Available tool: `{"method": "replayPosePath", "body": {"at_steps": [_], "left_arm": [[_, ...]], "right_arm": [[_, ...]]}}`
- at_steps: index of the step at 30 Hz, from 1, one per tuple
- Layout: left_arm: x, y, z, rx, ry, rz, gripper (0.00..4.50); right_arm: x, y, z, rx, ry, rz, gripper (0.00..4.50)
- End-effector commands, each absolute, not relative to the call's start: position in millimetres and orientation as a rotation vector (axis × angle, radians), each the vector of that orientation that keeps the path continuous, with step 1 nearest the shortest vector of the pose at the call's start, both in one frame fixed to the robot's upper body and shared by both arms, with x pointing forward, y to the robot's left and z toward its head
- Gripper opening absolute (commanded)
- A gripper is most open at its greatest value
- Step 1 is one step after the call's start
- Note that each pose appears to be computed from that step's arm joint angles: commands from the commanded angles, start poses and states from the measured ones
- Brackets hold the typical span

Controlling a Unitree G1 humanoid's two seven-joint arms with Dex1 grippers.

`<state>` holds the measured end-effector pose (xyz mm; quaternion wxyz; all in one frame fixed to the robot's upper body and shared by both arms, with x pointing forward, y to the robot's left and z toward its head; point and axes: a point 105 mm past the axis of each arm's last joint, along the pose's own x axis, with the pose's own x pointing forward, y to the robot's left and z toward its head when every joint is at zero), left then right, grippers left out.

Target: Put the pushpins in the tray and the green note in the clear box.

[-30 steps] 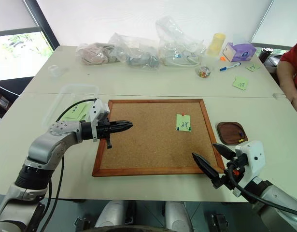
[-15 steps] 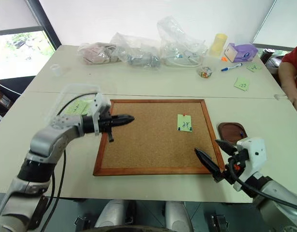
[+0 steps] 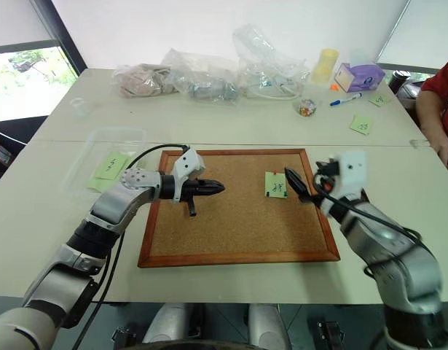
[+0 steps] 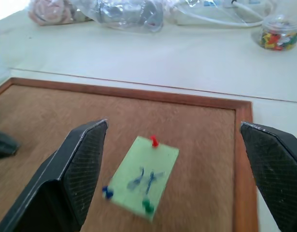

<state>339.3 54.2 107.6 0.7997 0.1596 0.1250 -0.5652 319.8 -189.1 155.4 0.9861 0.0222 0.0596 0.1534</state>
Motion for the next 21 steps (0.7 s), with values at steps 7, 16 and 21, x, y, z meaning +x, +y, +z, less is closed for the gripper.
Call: {"method": "replayPosePath", "body": {"at_steps": [7, 16, 21], "left_arm": [[337.0, 62.3, 98.3, 0.429, 0.289, -1.193, 0.0], [332.1, 57.9, 97.0, 0.405, 0.285, -1.189, 0.0], [330.8, 57.3, 97.2, 0.403, 0.283, -1.184, 0.0]], "right_arm": [[353.9, -168.5, 130.0, -0.044, 0.211, 0.361, 4.43], [363.1, -165.5, 121.6, -0.033, 0.249, 0.391, 4.43], [364.9, -168.0, 115.6, -0.021, 0.269, 0.38, 2.66]]}}
